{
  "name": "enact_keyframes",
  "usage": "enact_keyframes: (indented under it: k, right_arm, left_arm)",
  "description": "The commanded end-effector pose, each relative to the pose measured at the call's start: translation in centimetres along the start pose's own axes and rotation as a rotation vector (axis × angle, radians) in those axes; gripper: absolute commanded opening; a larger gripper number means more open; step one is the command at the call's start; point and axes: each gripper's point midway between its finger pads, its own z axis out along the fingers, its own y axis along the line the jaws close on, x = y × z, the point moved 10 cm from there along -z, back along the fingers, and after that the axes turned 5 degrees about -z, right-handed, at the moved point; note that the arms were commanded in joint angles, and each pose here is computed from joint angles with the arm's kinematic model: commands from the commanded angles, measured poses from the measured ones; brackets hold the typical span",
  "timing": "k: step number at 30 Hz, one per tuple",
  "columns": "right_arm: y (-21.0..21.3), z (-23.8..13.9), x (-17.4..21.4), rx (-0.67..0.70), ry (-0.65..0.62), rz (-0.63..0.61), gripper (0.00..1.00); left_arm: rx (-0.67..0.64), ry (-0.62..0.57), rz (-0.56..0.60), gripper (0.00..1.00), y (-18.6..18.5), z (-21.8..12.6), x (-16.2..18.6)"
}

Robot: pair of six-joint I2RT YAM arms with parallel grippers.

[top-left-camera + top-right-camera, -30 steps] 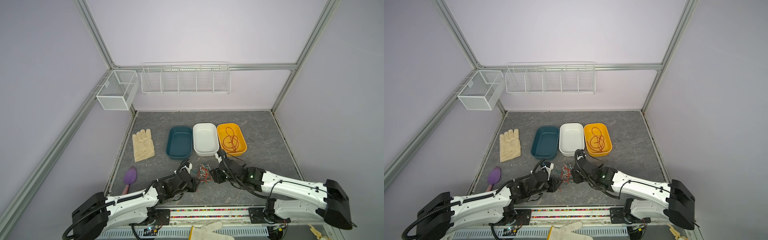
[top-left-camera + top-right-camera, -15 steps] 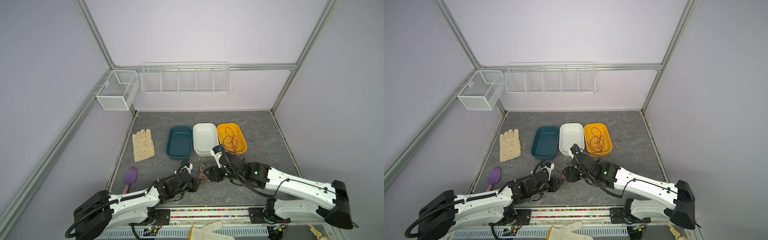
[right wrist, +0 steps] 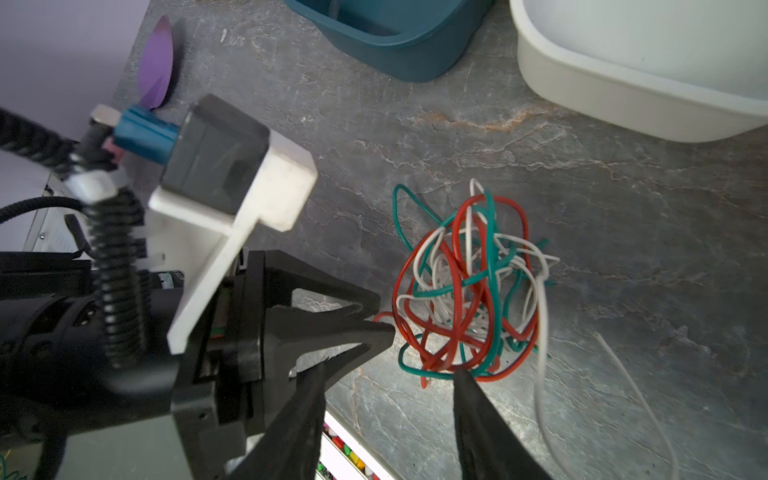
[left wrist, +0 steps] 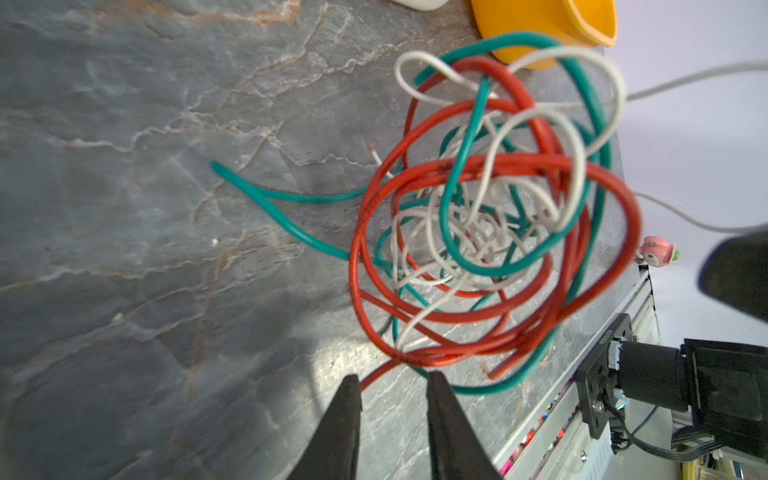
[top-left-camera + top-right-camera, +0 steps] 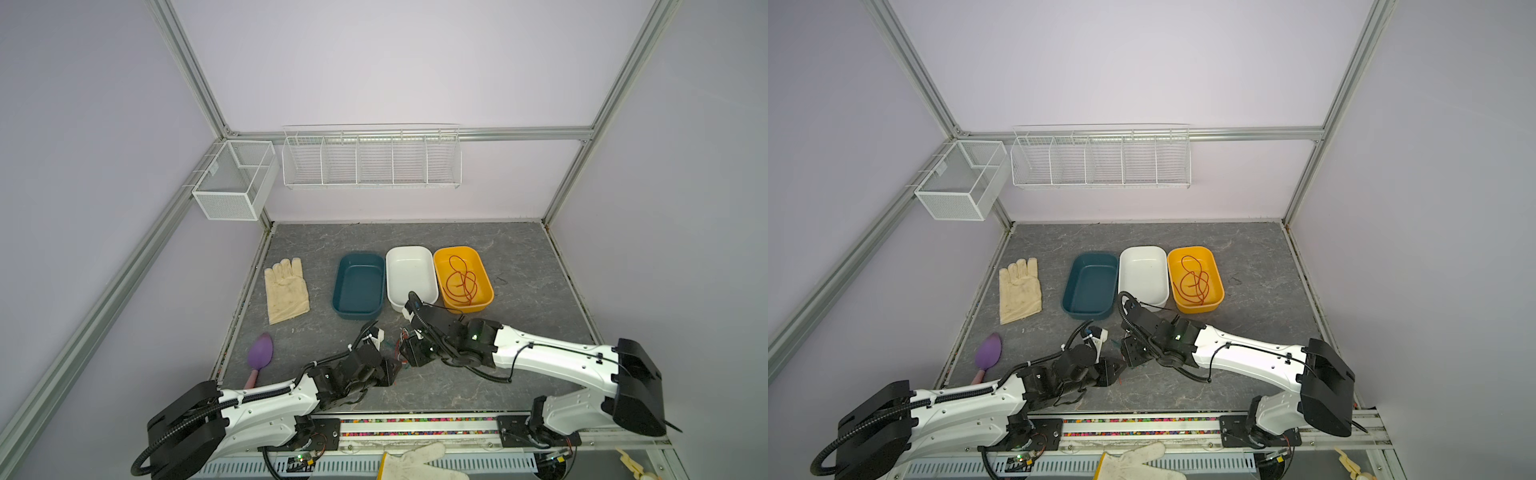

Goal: Untangle the cables

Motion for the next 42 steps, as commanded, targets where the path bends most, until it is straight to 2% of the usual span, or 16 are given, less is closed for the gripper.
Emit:
enact_keyframes:
  k: [1, 10, 14, 20, 27, 30, 37, 42]
  right_arm:
    - [-0.3, 0.8, 0.0, 0.048, 0.021, -0.025, 0.49]
    - [-1.1, 1.8, 0.2, 0.134, 0.028, -0.046, 0.47]
    - [-1.2, 2.4, 0.3, 0.110, 0.024, -0.058, 0.43]
    - [-1.3, 3.7, 0.5, 0.098, 0.055, -0.063, 0.33]
    - [-1.2, 2.1, 0.3, 0.060, 0.012, -0.055, 0.13]
    - [-1.2, 0.8, 0.2, 0.024, -0.025, -0.050, 0.06]
    - [-2.0, -1.8, 0.6, -0.087, -0.072, -0.025, 0.07]
    - [-2.9, -3.5, 1.3, -0.187, -0.120, -0.010, 0.07]
  left_arm:
    - [0.020, -0.002, -0.023, 0.29, 0.0, 0.0, 0.1]
    - [0.017, 0.003, -0.024, 0.29, 0.1, 0.1, 0.2]
    - [0.012, 0.002, -0.026, 0.29, 0.2, 0.1, 0.2]
    - [0.013, 0.004, -0.030, 0.29, 0.2, 0.2, 0.2]
    - [0.009, 0.011, -0.027, 0.28, 0.3, 0.3, 0.4]
    - [0.008, 0.015, -0.029, 0.24, 0.4, 0.5, 0.5]
    - [0.010, 0.031, -0.027, 0.02, 0.5, 1.1, 0.7]
    - [0.024, 0.023, -0.027, 0.00, 0.3, 1.0, 0.5]
